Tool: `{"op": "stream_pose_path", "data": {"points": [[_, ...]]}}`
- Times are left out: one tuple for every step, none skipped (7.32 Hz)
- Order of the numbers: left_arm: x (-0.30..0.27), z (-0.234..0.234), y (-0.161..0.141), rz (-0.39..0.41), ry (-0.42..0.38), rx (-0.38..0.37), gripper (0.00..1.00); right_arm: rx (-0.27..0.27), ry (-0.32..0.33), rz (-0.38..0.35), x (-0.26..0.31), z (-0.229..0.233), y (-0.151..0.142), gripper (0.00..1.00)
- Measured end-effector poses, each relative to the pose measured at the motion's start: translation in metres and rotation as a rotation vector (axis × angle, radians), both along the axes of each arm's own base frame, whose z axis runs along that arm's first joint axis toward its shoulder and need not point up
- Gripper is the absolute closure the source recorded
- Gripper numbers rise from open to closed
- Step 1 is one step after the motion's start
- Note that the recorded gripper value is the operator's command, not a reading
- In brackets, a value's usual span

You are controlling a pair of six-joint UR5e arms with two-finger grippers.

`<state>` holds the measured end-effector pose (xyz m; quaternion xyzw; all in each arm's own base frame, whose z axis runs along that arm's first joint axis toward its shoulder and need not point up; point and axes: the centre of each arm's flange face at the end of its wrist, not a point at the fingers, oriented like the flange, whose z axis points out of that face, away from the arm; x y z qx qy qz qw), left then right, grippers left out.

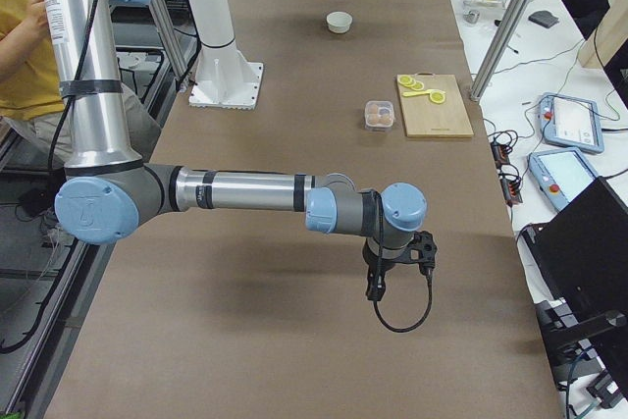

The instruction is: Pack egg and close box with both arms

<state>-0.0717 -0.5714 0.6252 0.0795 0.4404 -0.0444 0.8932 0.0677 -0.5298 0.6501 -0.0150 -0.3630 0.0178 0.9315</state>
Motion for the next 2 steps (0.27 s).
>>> {"op": "stream_pose_path", "data": {"points": [[-0.0021, 0.0013, 0.0002, -0.002, 0.004, -0.002, 0.03, 0.013, 0.000, 0.002, 0.0009, -0.0053, 0.0042, 0.00], [-0.0029, 0.0011, 0.0001, -0.003, 0.005, -0.001, 0.03, 0.028, 0.000, 0.003, 0.0011, -0.0130, 0.0072, 0.00]]}}
